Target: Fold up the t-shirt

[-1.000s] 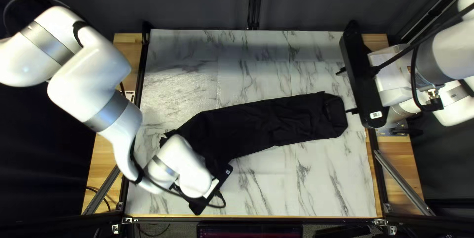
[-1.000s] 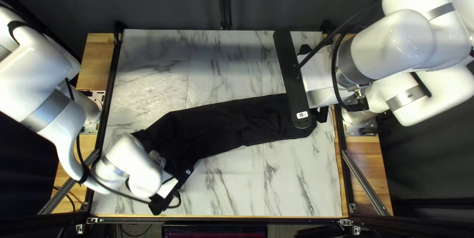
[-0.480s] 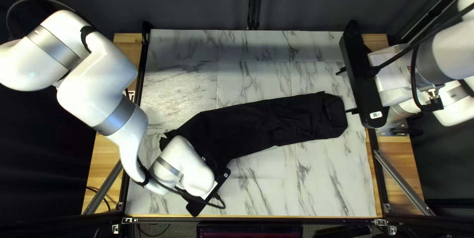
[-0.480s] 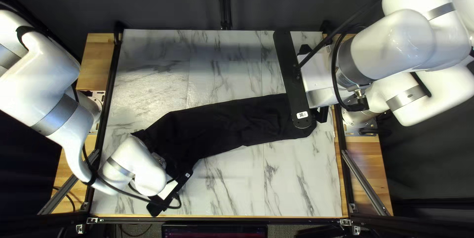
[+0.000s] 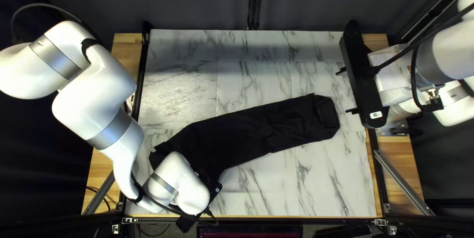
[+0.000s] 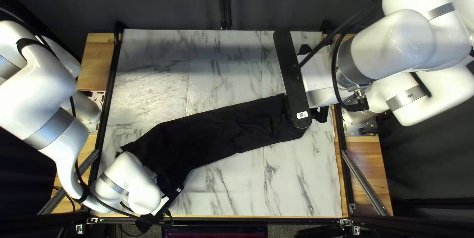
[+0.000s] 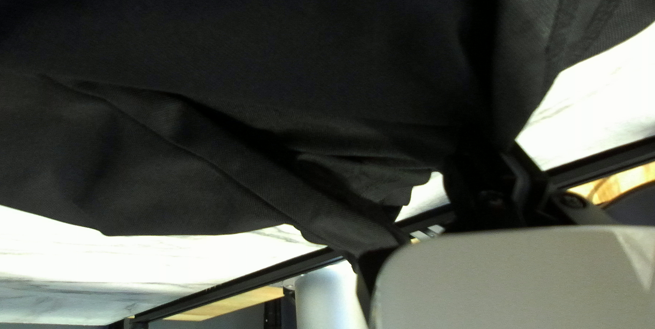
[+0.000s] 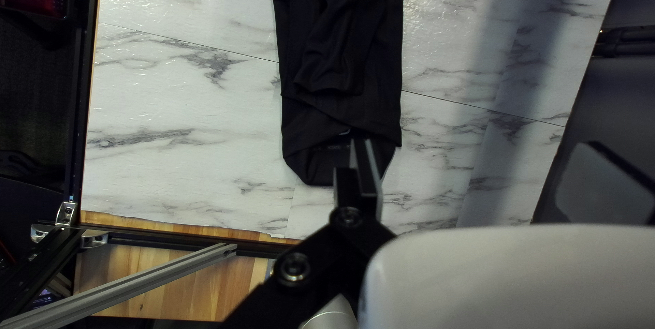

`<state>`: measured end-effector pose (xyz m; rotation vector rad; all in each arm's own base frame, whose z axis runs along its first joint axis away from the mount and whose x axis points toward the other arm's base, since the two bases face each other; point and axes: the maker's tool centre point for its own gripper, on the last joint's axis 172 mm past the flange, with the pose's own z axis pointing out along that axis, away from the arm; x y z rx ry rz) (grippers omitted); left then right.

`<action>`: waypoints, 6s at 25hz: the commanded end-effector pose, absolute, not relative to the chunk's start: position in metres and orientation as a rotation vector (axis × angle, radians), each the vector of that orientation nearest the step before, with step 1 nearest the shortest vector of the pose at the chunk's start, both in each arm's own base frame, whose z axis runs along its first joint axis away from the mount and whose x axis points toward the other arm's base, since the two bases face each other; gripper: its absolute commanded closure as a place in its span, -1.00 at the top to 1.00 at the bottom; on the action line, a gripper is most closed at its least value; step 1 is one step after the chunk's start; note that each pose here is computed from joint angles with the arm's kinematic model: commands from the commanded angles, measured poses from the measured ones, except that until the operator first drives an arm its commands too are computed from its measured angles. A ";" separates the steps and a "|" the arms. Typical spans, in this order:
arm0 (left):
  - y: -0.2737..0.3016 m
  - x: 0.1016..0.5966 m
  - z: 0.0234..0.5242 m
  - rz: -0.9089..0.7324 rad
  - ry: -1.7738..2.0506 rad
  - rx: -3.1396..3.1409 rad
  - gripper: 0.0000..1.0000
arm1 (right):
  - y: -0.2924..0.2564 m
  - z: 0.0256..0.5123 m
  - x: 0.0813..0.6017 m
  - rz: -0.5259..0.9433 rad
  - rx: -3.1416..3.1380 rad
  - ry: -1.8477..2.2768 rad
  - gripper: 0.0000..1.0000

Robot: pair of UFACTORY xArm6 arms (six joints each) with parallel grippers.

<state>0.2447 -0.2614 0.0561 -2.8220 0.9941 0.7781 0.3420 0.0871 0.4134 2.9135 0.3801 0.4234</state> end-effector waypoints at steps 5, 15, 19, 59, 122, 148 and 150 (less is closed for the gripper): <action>-0.263 0.250 0.062 0.781 1.045 -2.813 1.00 | 0.087 0.413 0.342 0.423 2.914 0.380 1.00; -0.286 0.249 0.056 0.811 1.155 -2.801 1.00 | 0.087 0.413 0.342 0.423 2.914 0.380 1.00; -0.310 0.245 0.054 0.828 1.203 -2.796 1.00 | 0.087 0.413 0.342 0.423 2.914 0.380 1.00; -0.339 0.223 0.057 0.984 1.080 -2.873 1.00 | 0.087 0.413 0.342 0.423 2.914 0.380 1.00; -0.359 0.285 0.040 0.284 0.520 -2.818 -0.91 | 0.087 0.413 0.342 0.423 2.914 0.380 1.00; -0.207 0.320 0.127 0.180 0.594 -2.746 1.00 | 0.087 0.413 0.342 0.423 2.914 0.380 1.00; -0.184 0.318 0.128 0.154 0.591 -2.746 1.00 | 0.087 0.413 0.342 0.423 2.914 0.380 1.00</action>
